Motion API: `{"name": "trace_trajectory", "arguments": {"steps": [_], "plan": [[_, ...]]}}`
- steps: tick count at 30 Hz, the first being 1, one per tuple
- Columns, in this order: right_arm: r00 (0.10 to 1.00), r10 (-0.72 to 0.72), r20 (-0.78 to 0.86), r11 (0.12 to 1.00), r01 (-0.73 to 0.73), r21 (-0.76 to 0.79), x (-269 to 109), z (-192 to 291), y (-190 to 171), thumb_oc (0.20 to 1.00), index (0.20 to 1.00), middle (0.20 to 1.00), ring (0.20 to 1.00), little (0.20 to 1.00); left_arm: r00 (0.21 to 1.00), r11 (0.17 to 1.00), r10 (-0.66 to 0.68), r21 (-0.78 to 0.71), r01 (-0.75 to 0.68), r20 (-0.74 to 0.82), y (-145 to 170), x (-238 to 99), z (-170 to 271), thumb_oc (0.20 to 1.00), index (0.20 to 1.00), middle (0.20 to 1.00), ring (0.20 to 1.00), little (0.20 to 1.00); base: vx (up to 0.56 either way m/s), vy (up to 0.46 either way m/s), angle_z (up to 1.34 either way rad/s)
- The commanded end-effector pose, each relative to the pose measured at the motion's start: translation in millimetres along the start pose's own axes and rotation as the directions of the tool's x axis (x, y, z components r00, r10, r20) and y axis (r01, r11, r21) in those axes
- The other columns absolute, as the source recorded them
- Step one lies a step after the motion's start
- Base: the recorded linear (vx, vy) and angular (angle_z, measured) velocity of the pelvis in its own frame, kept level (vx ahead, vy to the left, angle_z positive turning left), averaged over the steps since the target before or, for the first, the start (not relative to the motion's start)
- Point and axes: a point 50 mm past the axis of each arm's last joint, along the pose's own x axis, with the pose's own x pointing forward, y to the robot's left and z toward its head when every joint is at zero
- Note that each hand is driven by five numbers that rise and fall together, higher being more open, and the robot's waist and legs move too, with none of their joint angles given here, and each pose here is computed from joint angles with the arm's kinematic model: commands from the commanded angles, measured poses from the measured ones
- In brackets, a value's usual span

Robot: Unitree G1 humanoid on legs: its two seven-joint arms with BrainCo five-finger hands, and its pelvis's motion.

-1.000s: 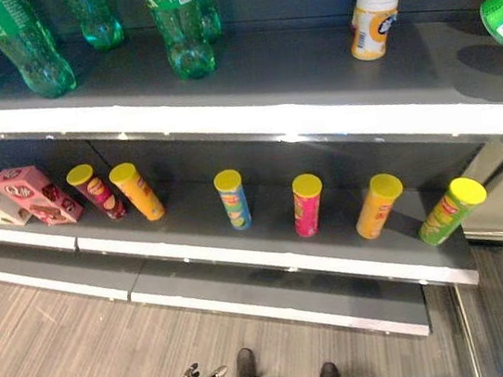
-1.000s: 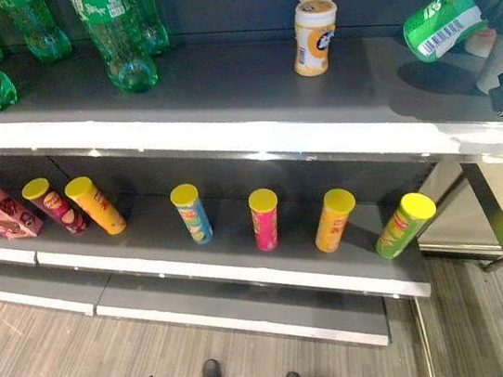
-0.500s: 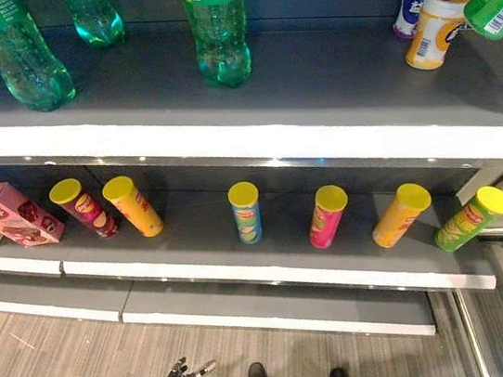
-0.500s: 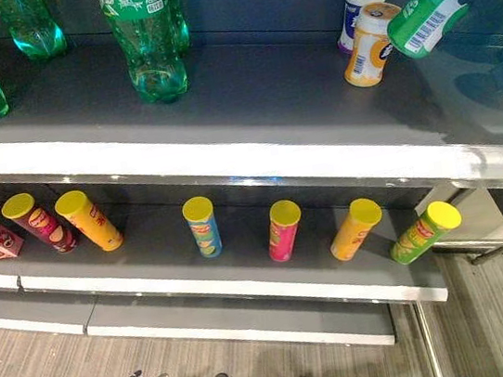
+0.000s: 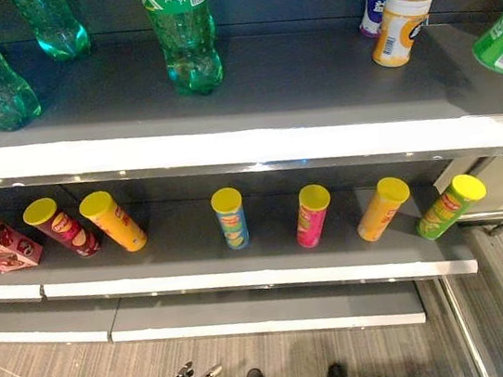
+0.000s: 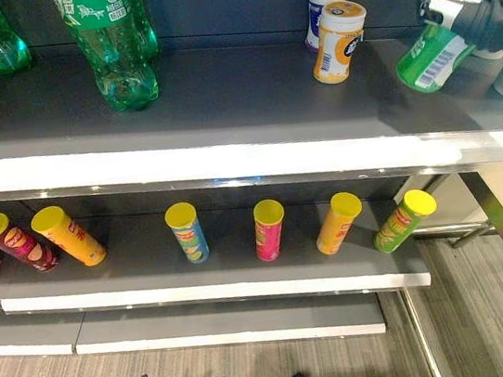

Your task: Put the goods on the table back onto the shelves and tidy them up.

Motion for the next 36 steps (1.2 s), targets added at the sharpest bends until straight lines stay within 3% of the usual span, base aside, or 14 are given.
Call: {"name": "trace_trajectory", "arguments": {"steps": [1,12,26,27,28,29,36], "plan": [[1.0,0.005,-0.001,1.0,-0.004,0.024,2.5,-1.0,0.8,0.2,0.2,0.2,0.2,0.2,0.999,0.998,0.011,0.065,-0.015,0.05,13.3,2.5,13.9,1.0,1.0,1.0,1.0,1.0,0.0,0.0,0.0],[0.983,0.157,-0.092,0.986,-0.161,-0.038,6.8,-18.6,29.1,0.2,0.2,0.2,0.2,0.2,0.999,0.995,0.012,0.094,-0.015,0.034,14.6,2.9,12.5,1.0,1.0,1.0,1.0,1.0,0.0,0.0,0.0],[0.97,0.185,-0.157,0.977,-0.199,-0.077,0.4,-30.1,31.0,0.2,0.2,0.2,0.2,0.2,0.999,0.995,0.006,0.095,-0.01,0.032,11.9,2.7,11.5,1.0,1.0,1.0,1.0,1.0,0.0,0.0,0.0],[0.97,0.18,-0.165,0.978,-0.194,-0.075,-0.2,-31.8,32.1,0.495,0.495,0.495,0.495,0.495,0.999,0.995,0.002,0.098,-0.006,0.035,11.5,2.8,12.3,1.0,1.0,1.0,1.0,1.0,0.0,0.0,0.0],[0.97,0.18,-0.164,0.978,-0.194,-0.075,-0.2,-31.8,32.2,0.84,0.84,0.84,0.84,0.84,0.999,0.995,0.002,0.098,-0.006,0.035,11.6,2.8,12.3,1.0,1.0,1.0,1.0,1.0,0.0,0.0,0.0],[0.972,0.171,-0.164,0.98,-0.184,-0.071,-0.1,-31.8,32.3,1.0,1.0,1.0,1.0,1.0,0.999,0.995,0.004,0.098,-0.007,0.037,11.5,2.9,12.8,1.0,1.0,1.0,1.0,1.0,0.0,0.0,0.0],[0.987,0.032,-0.158,0.999,-0.034,-0.012,-2.3,-31.8,30.6,1.0,1.0,1.0,1.0,1.0,0.999,0.996,0.006,0.092,-0.009,0.033,9.5,3.7,13.2,1.0,1.0,1.0,1.0,1.0,0.0,0.0,0.0]]}}
